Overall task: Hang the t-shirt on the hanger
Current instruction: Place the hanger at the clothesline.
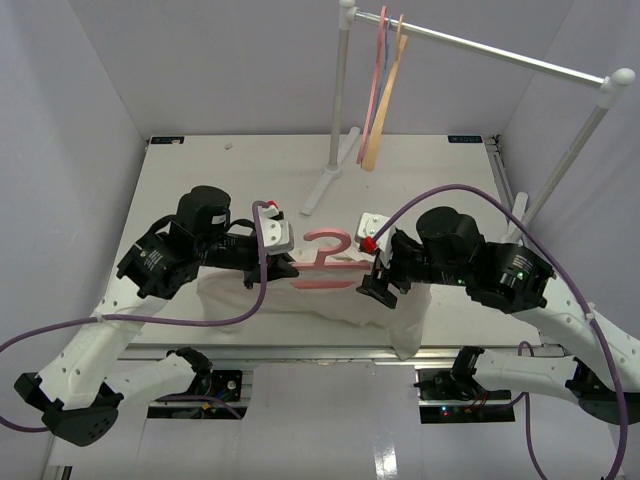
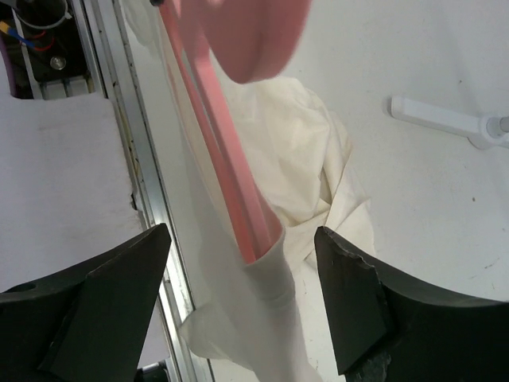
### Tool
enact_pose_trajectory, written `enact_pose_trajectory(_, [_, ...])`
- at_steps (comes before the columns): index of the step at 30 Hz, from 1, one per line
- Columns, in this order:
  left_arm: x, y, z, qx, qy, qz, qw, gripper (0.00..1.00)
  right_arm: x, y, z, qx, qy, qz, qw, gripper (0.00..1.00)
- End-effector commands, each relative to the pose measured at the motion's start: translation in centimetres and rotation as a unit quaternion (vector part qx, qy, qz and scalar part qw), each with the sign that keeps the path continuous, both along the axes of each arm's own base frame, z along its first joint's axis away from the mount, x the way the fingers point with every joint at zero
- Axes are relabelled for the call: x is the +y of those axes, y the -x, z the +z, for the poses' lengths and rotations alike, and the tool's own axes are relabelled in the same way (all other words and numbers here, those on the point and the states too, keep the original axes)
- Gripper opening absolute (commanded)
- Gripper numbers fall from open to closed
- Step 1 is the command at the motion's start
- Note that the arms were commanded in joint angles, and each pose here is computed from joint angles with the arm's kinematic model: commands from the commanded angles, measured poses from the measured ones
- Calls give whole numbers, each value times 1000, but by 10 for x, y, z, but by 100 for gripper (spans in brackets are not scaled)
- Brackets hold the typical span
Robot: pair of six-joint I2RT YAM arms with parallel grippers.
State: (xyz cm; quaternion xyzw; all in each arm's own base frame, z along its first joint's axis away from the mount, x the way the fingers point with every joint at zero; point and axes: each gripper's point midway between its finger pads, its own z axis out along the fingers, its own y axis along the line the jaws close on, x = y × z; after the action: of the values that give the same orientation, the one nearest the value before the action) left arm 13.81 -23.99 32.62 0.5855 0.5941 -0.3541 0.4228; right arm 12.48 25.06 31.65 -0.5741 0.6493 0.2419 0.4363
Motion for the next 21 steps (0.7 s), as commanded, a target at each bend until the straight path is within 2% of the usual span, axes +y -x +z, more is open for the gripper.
enact_pose_trajectory(1, [2, 14, 36, -45, 44, -30, 998, 0, -5, 0, -4, -8, 11, 5, 1000, 79])
enact_pose_trajectory(5, [2, 16, 34, -52, 48, -37, 997, 0, -10, 8, -9, -5, 6, 17, 1000, 77])
enact_pose_trajectory(16, [-11, 20, 44, -71, 91, -81, 990, 0, -9, 13, -18, 14, -1, 18, 1000, 62])
enact_pose_trajectory(21, [-18, 11, 34, -63, 82, -81, 991, 0, -11, 10, -13, 5, -16, 5, 1000, 42])
